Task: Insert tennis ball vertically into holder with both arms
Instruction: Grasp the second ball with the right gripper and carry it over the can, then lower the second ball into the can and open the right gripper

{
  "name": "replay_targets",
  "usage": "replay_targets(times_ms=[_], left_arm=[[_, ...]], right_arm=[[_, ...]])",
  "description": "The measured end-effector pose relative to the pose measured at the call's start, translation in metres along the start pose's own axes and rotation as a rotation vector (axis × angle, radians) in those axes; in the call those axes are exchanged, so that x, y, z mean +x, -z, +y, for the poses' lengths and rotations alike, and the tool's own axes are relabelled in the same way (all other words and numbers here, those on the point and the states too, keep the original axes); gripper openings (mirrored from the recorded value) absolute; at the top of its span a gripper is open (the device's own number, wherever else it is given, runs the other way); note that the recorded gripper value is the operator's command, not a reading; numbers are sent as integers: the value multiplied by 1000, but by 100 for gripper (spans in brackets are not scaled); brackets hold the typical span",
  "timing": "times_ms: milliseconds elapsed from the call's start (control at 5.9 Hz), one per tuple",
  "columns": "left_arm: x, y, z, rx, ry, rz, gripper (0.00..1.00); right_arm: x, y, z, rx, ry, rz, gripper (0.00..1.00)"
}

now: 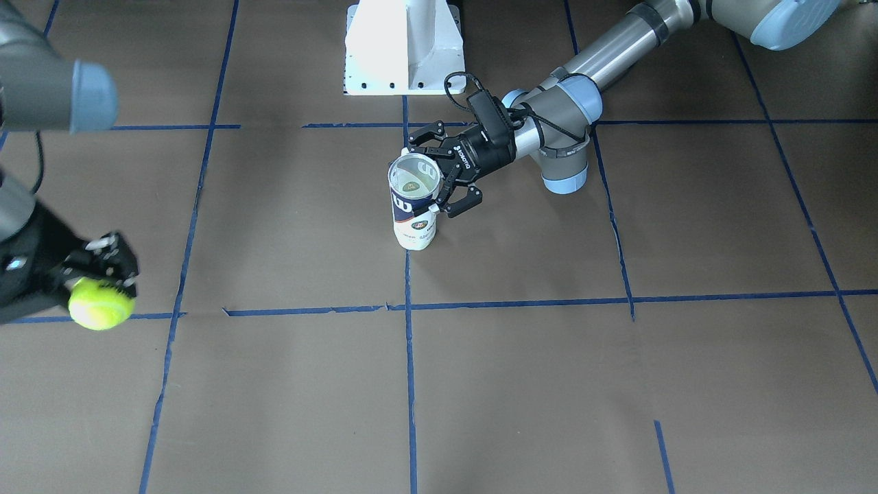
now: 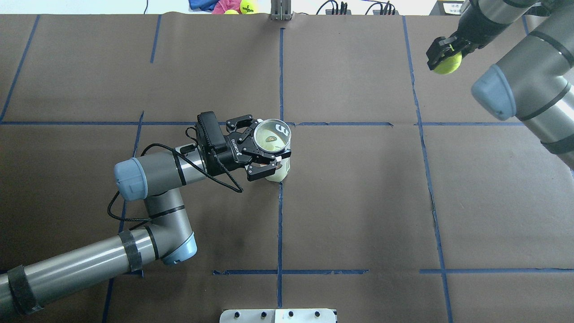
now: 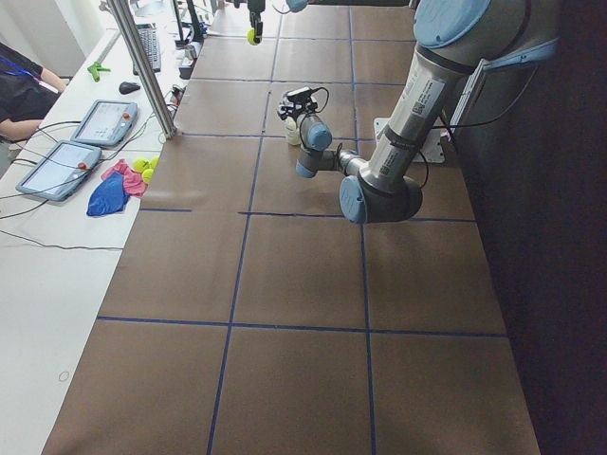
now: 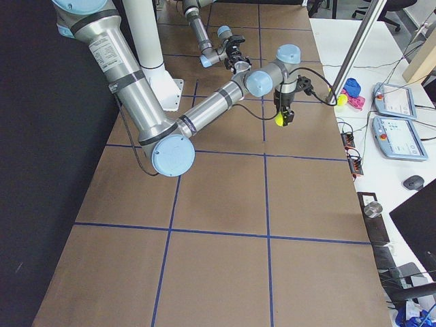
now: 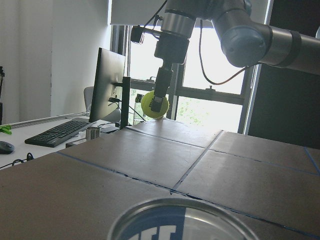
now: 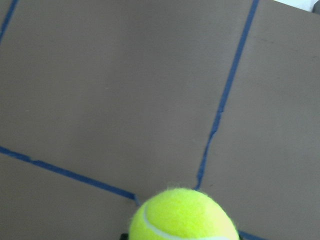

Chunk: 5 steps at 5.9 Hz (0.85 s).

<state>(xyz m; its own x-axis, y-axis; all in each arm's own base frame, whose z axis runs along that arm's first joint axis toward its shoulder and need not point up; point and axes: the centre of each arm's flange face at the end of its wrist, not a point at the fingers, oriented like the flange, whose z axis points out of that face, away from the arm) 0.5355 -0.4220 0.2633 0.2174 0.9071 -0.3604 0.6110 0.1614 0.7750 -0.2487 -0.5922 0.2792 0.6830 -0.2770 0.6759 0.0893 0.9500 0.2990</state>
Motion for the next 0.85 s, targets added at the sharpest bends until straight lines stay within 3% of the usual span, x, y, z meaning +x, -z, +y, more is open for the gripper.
replay_targets(times_ms=[339, 509, 848], left_arm=[[0, 0, 0, 0, 0, 0, 88], [0, 0, 0, 0, 0, -1, 88], [0, 0, 0, -1, 0, 0, 88]], right_arm=[[-143, 29, 17, 21, -218, -89, 0], [-214, 39, 23, 22, -285, -92, 0], [-298, 52, 35, 6, -331, -73, 3]])
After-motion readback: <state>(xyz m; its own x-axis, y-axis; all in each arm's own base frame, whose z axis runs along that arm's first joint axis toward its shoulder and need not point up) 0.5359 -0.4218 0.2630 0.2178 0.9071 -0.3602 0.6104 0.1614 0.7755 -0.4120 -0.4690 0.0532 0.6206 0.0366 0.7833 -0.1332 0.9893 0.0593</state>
